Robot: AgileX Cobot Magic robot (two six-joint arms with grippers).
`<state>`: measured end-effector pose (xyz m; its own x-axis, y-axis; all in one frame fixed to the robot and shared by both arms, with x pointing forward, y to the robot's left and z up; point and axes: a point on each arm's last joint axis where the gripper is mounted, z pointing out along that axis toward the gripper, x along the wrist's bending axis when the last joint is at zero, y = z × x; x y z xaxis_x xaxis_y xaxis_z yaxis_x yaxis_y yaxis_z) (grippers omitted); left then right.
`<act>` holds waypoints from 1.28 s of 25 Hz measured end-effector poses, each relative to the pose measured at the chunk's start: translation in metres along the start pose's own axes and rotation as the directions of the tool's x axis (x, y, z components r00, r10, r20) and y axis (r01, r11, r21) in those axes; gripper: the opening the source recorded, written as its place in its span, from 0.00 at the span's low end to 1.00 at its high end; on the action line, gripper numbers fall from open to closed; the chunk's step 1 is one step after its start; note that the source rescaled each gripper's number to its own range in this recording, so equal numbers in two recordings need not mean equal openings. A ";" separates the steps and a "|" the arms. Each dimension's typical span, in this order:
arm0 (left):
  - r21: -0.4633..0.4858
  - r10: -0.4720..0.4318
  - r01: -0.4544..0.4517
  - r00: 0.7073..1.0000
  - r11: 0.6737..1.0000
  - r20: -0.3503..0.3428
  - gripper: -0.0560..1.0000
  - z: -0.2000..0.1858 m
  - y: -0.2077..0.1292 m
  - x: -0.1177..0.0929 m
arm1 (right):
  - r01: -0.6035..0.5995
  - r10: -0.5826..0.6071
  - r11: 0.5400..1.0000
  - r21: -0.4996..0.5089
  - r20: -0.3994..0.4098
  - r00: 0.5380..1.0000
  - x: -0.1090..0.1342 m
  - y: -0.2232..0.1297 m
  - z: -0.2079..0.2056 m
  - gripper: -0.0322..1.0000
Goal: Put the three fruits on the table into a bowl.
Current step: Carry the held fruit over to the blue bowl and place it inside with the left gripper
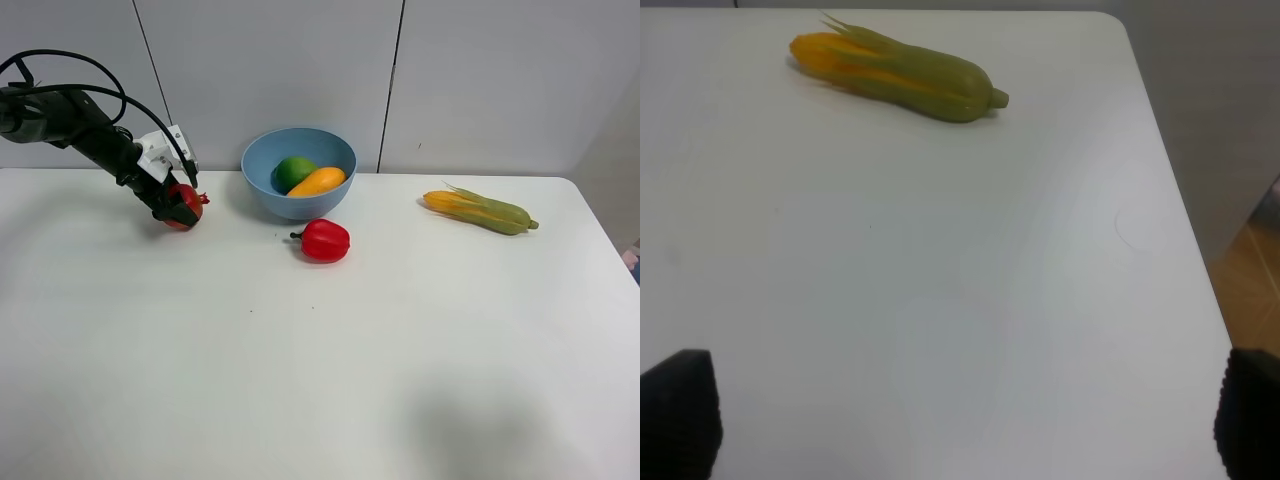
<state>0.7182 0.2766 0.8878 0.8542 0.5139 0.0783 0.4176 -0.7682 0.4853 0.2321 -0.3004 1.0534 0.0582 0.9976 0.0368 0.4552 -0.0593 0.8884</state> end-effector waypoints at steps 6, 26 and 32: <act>-0.046 -0.082 0.082 0.997 0.996 0.008 0.07 -0.053 0.037 -0.013 | 0.000 0.000 1.000 0.000 0.000 1.000 0.000 0.000 0.000 1.00; -0.452 -0.598 0.480 0.785 0.752 -0.161 0.07 -0.029 0.171 -0.084 | 0.000 0.000 1.000 0.000 0.000 1.000 0.000 0.000 0.000 1.00; -0.403 -0.599 0.501 0.784 0.766 -0.165 0.07 0.000 0.160 -0.084 | 0.000 0.000 1.000 0.000 0.000 1.000 0.000 0.000 0.000 1.00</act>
<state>0.7132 0.1106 0.9583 0.3682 0.9258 -0.0856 0.6230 -0.1773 0.7619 0.2321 -0.3004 1.0534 0.0582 0.9976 0.0368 0.4552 -0.0593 0.8884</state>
